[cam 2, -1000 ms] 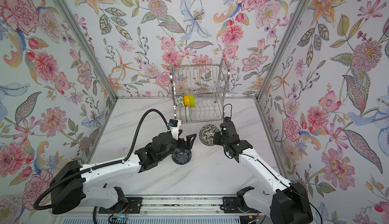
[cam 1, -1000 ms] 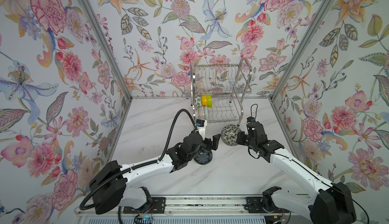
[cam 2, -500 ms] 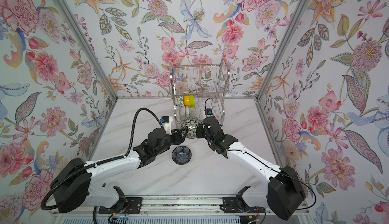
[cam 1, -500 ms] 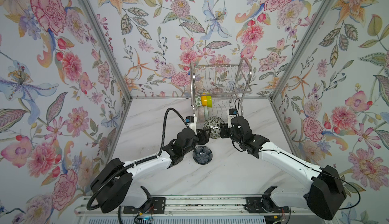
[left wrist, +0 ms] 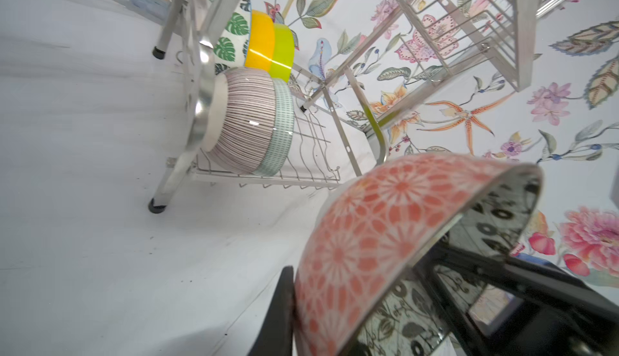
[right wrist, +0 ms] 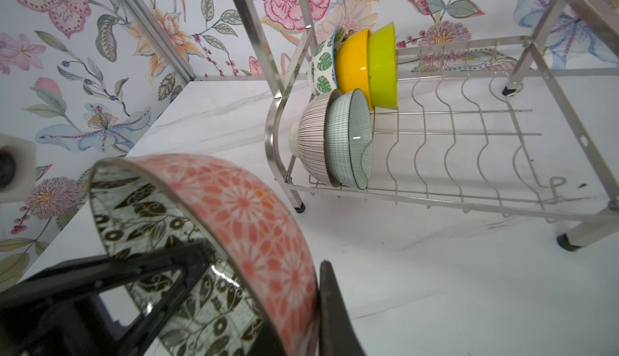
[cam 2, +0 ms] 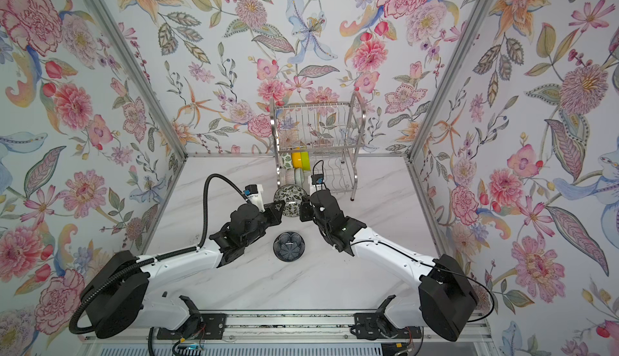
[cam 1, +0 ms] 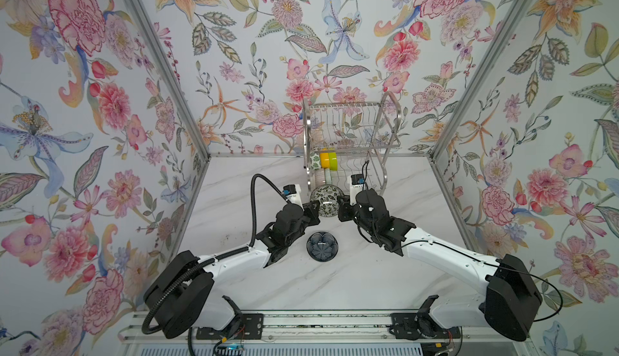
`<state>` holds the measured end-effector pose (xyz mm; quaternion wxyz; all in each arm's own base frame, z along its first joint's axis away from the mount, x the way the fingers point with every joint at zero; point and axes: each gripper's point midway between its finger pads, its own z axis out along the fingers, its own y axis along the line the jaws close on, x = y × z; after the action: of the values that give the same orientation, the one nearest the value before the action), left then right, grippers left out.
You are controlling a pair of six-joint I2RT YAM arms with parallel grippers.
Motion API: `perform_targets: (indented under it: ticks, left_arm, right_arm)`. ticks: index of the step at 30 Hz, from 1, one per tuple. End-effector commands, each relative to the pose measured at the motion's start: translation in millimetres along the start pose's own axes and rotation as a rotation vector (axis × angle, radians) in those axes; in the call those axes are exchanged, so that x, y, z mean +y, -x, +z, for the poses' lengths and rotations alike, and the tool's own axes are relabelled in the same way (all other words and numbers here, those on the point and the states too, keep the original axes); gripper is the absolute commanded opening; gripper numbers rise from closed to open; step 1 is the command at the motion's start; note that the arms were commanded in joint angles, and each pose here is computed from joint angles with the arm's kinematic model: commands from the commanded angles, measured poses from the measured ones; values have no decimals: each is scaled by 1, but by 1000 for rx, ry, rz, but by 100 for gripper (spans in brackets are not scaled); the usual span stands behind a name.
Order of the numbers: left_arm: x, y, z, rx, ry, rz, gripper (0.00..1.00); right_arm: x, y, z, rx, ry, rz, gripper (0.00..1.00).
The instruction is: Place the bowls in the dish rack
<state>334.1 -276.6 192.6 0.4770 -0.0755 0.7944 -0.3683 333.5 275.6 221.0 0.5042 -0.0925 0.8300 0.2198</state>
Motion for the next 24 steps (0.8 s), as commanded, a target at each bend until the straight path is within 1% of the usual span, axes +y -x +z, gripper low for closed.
perform_targets:
  ticks: [1, 2, 3, 4, 8, 11, 14, 16, 17, 19, 24]
  left_arm:
    - [-3, 6, -9, -28, -16, 7, 3]
    - [0, 10, -11, -48, -1, 6, 0]
    - [3, 15, -13, -73, 18, 9, 0]
    - [7, 18, -15, -91, 35, 11, 0]
    - [26, 37, -26, -201, 138, 15, 0]
    - [38, 53, -34, -284, 208, 22, 0]
    - [46, 69, -41, -366, 282, 48, 0]
    - [52, 78, -44, -425, 328, 78, 0]
    - [53, 83, -45, -455, 346, 97, 0]
    - [54, 89, -45, -499, 378, 153, 0]
    - [47, 97, -40, -606, 448, 307, 0]
  right_arm:
    - [19, 32, -3, -96, 101, 90, 20]
    - [20, 32, -3, -88, 111, 94, 26]
    - [22, 32, -5, -83, 118, 103, 34]
    - [22, 33, -5, -75, 125, 111, 39]
    - [30, 38, -12, -46, 165, 152, 48]
    - [35, 42, -17, -20, 196, 199, 59]
    - [32, 47, -22, -3, 217, 297, 80]
    - [24, 51, -24, -2, 226, 389, 97]
    - [21, 54, -26, -9, 237, 442, 98]
    - [16, 59, -28, -29, 254, 540, 99]
    - [5, 66, -28, -47, 303, 837, 99]
